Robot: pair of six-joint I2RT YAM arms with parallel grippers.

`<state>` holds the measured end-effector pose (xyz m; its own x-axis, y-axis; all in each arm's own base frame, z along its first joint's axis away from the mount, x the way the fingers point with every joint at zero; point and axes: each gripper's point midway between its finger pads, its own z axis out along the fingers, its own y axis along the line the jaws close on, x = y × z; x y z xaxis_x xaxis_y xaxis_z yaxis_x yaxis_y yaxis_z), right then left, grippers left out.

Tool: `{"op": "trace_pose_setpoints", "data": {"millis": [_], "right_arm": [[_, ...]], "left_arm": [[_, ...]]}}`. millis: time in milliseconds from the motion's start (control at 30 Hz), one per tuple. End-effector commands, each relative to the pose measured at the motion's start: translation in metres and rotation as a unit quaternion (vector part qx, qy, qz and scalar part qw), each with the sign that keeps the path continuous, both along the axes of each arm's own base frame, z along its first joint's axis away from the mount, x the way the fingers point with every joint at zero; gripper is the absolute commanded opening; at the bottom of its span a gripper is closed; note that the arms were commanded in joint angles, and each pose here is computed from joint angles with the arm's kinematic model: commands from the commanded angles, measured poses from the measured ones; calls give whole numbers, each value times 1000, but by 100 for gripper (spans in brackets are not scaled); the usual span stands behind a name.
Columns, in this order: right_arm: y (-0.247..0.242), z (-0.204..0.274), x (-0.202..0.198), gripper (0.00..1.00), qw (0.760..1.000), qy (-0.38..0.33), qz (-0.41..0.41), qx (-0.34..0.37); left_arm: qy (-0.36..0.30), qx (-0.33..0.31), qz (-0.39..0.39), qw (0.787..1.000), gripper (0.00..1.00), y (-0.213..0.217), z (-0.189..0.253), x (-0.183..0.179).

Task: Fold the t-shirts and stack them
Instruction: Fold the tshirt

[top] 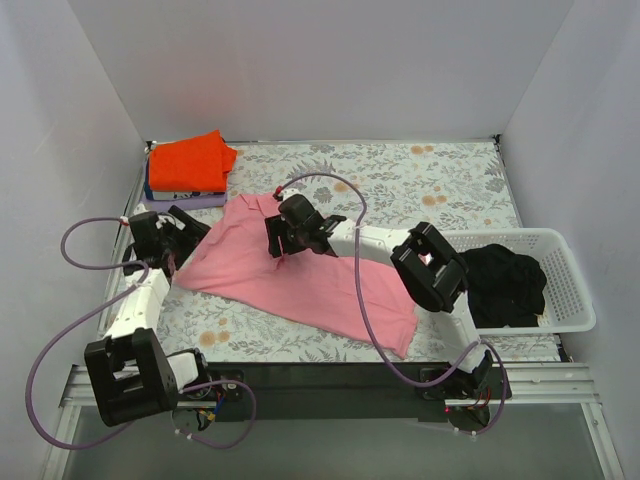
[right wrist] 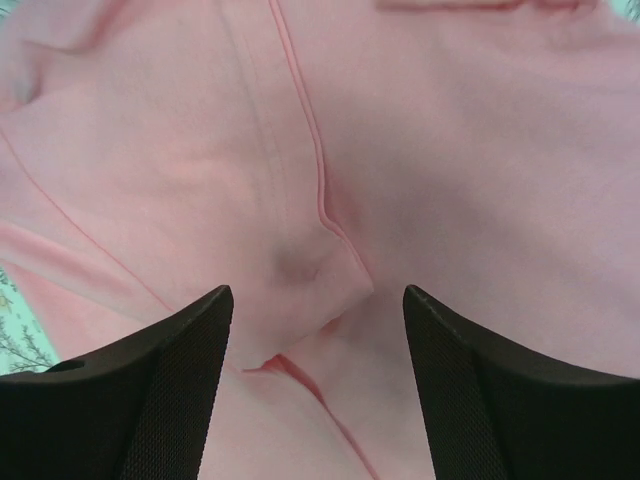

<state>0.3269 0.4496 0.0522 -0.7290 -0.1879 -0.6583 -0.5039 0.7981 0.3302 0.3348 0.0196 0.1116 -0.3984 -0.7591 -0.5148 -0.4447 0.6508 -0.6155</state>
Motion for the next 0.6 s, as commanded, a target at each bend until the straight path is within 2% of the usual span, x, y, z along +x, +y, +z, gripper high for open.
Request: {"op": "trace_pose_setpoints", "data": {"millis": [0,100,233,267,300,333,367,433,567], "right_arm": [[0,73,17,77,997,-69,1,38],[-7,101,17,80,994,-98,3,45],[-29,128,8,81,991,-125,6,43],[-41,115,-1,81,993,-117,7,27],[-50,132,-7,81,991,-128,5,38],[-59,131,-12,81,991,-130,4,31],[-73,114,-22,81,993,-119,4,16],[-92,126,-35,81,991,-128,0,23],[-129,112,-68,81,994,-108,-5,23]], "left_arm": [[-21,71,6,997,82,18,31,3],[18,101,27,994,82,32,18,-6],[69,120,23,990,80,40,-6,-12],[90,133,35,986,79,48,-16,-14],[100,133,36,985,77,51,-20,-14],[107,134,30,985,75,53,-24,-10],[106,132,22,985,75,52,-25,-6],[107,136,10,985,72,52,-24,1],[121,151,-4,981,70,58,-32,11]]}}
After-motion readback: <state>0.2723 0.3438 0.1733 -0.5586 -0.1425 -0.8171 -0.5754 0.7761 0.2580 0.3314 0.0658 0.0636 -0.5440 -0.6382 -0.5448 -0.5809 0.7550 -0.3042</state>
